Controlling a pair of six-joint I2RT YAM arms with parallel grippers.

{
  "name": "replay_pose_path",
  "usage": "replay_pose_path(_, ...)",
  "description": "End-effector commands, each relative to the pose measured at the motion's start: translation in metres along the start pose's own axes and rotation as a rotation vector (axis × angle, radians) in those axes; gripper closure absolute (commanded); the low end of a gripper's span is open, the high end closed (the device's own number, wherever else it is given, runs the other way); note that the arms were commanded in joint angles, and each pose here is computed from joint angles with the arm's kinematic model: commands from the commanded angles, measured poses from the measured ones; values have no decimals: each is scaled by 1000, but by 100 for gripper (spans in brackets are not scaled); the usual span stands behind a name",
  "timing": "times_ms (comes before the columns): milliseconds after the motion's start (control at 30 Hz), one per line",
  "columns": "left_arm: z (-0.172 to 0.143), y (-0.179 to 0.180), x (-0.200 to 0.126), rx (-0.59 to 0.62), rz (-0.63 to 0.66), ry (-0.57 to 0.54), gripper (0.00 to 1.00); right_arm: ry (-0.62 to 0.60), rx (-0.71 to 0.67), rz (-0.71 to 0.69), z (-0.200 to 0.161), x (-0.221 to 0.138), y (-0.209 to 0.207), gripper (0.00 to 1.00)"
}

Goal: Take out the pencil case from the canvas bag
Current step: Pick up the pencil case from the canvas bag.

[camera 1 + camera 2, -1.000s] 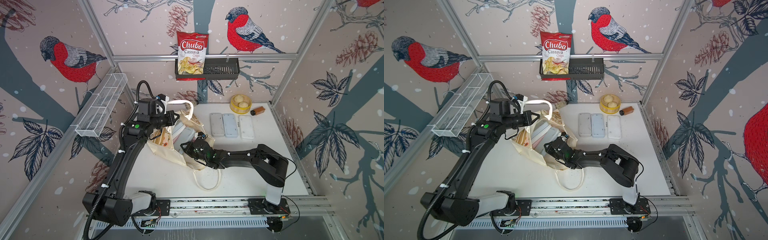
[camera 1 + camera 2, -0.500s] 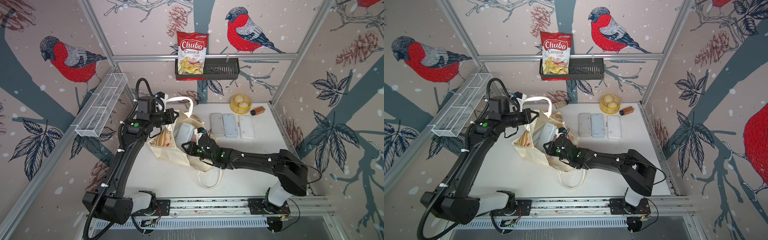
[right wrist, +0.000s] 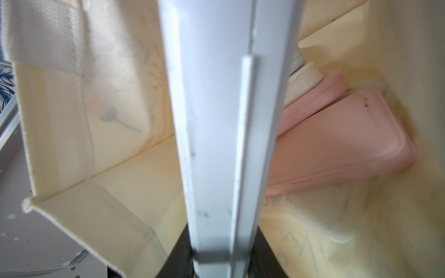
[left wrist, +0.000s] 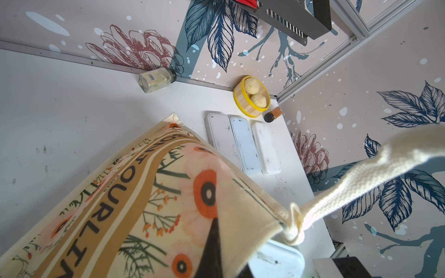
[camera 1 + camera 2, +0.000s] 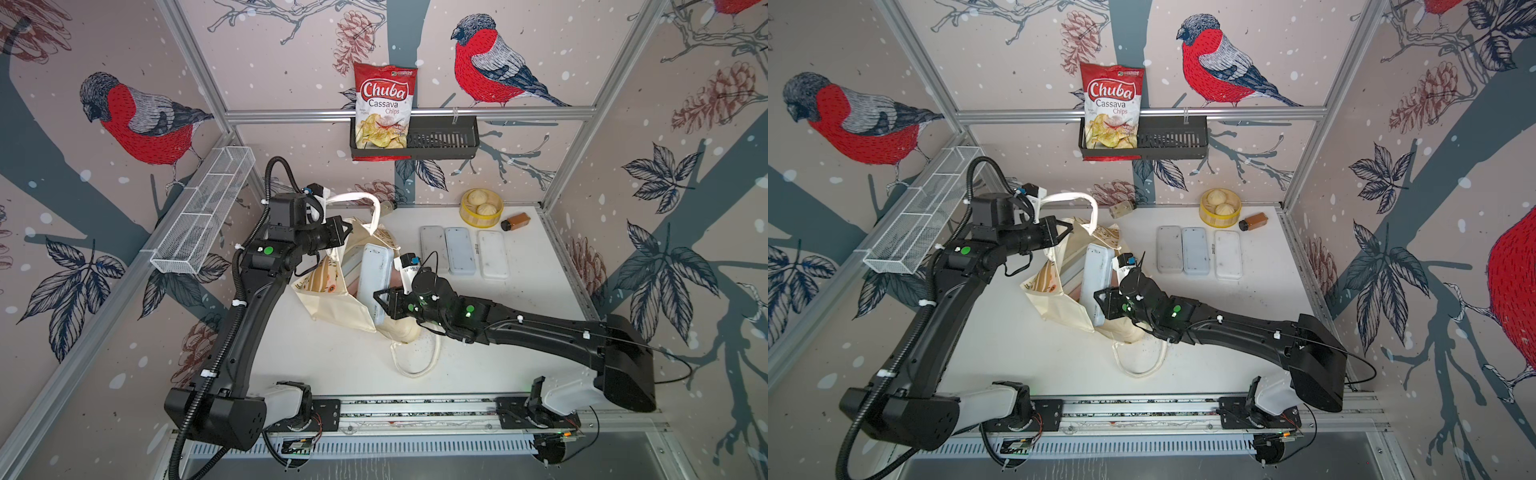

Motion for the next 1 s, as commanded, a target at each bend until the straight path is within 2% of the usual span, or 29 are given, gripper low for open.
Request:
replay_pose_path(0, 21, -3, -5, 47, -25, -97, 100, -2, -59, -2, 2, -13, 1, 74)
replay_pose_path(267, 22, 19, -10, 35, 26, -103, 100, -102, -40, -32, 25, -61, -12, 75)
replay_pose_path(500, 15, 33, -8, 26, 61, -87, 100, -193, 48, -97, 50, -111, -52, 75)
replay_pose_path(633, 14, 34, -10, 28, 69, -91, 100, -220, 65, -199, 61, -140, -83, 76)
replay_pose_path(767, 16, 32, -15, 39, 79, -102, 100, -179, 127, -327, 64, -161, -127, 76)
replay_pose_path(967, 15, 36, -24, 62, 142, -92, 100, -12, 266, -442, 44, -164, -194, 76)
Point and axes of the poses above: each gripper's point midway between its finger pads, its own x axis out along the fingers, its own y axis along the line the jaws close on, z = x × y, the point moved 3 cm from there along -x, back along the fingers, and after that the axes turned 6 degrees about x, right-handed, at the moved point
